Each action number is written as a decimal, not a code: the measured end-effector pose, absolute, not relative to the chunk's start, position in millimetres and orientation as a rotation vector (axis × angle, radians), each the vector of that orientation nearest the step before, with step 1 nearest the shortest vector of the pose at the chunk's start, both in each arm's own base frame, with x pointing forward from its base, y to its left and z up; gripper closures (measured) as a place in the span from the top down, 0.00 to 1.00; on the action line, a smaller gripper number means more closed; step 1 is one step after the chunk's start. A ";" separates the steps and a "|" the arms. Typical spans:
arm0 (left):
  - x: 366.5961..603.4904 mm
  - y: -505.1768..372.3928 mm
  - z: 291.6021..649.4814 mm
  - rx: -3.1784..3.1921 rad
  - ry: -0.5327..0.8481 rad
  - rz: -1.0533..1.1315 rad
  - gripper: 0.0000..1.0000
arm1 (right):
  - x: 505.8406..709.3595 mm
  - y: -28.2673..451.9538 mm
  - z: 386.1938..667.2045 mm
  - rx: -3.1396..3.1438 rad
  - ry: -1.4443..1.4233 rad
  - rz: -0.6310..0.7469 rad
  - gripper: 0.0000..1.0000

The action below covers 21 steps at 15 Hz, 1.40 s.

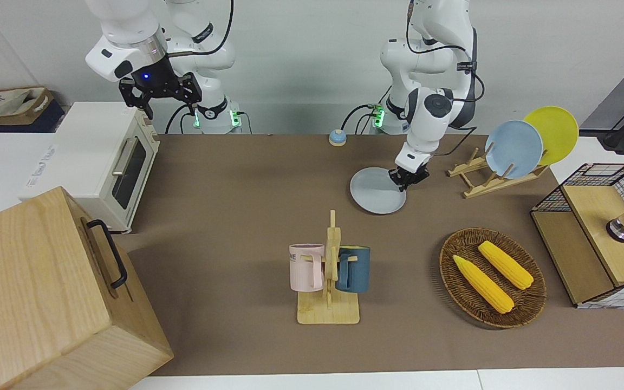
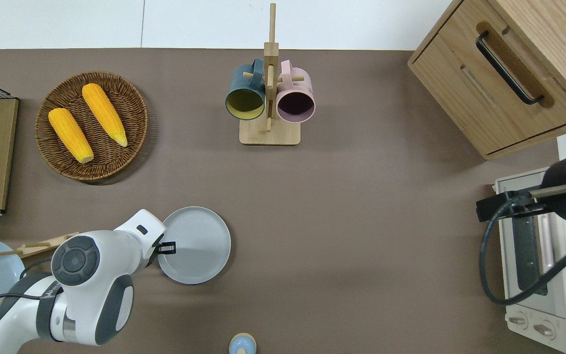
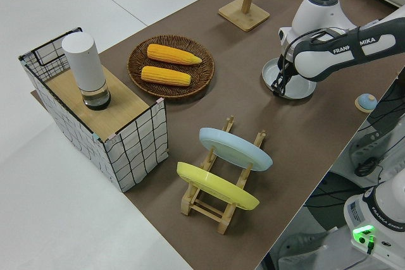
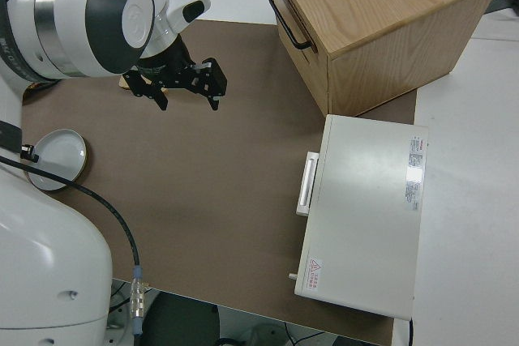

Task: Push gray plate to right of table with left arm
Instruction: 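Push the gray plate across the table with the left gripper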

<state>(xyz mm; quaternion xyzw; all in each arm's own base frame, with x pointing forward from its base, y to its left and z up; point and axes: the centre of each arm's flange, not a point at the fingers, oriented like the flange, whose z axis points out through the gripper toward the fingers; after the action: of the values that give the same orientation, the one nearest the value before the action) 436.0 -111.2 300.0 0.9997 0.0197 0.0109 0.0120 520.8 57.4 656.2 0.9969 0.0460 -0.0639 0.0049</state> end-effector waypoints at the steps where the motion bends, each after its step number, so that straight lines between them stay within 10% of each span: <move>1: 436.4 -116.3 300.2 3.116 0.066 0.037 0.01 | 520.8 57.4 656.2 3.122 0.144 -0.200 0.99; 21: 423.3 -267.3 299.7 3.076 0.188 0.061 0.01 | 520.8 57.4 656.2 3.122 0.144 -0.200 0.99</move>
<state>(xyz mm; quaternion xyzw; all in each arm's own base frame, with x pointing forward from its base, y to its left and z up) 423.3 -267.3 299.7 0.9975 0.0609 0.0198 0.0296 520.8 57.4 656.2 0.9969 0.0460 -0.0639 0.0049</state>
